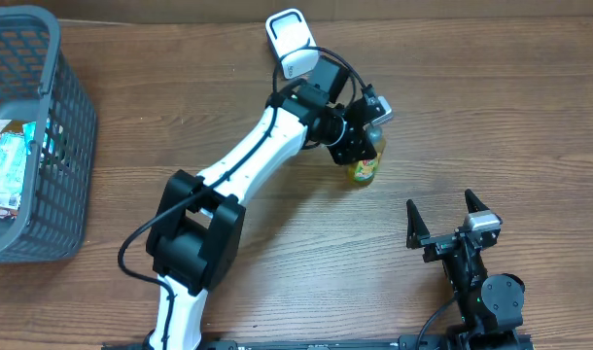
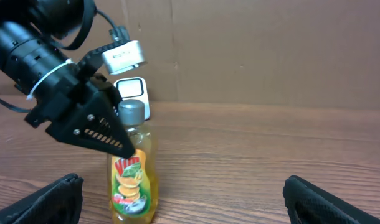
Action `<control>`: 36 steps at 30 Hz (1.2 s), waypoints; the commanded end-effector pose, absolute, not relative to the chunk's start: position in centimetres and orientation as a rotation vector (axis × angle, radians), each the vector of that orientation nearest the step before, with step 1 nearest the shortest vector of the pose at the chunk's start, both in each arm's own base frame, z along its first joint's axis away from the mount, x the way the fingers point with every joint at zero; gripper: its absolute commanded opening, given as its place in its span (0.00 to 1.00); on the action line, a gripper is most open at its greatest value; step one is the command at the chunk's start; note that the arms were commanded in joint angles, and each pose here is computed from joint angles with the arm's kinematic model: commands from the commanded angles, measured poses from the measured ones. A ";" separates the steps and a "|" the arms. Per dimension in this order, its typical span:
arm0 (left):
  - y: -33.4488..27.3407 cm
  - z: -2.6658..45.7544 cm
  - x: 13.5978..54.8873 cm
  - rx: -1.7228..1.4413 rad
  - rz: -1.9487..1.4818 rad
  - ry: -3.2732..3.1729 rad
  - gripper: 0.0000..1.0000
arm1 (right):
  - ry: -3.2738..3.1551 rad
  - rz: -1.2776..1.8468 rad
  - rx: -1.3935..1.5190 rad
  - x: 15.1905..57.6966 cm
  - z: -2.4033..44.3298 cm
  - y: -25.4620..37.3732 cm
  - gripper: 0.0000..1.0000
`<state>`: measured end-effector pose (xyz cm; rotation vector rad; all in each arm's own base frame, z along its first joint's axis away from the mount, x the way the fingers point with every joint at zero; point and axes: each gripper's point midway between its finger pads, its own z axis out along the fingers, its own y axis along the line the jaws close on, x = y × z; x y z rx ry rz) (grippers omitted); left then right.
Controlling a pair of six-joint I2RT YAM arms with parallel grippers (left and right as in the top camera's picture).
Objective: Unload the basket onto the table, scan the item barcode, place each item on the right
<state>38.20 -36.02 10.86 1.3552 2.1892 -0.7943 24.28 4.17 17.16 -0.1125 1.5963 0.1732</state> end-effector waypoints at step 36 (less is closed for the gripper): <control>-35.4 12.8 39.7 0.001 -0.272 2.345 0.49 | 1.594 0.159 -0.106 24.3 16.9 3.9 1.00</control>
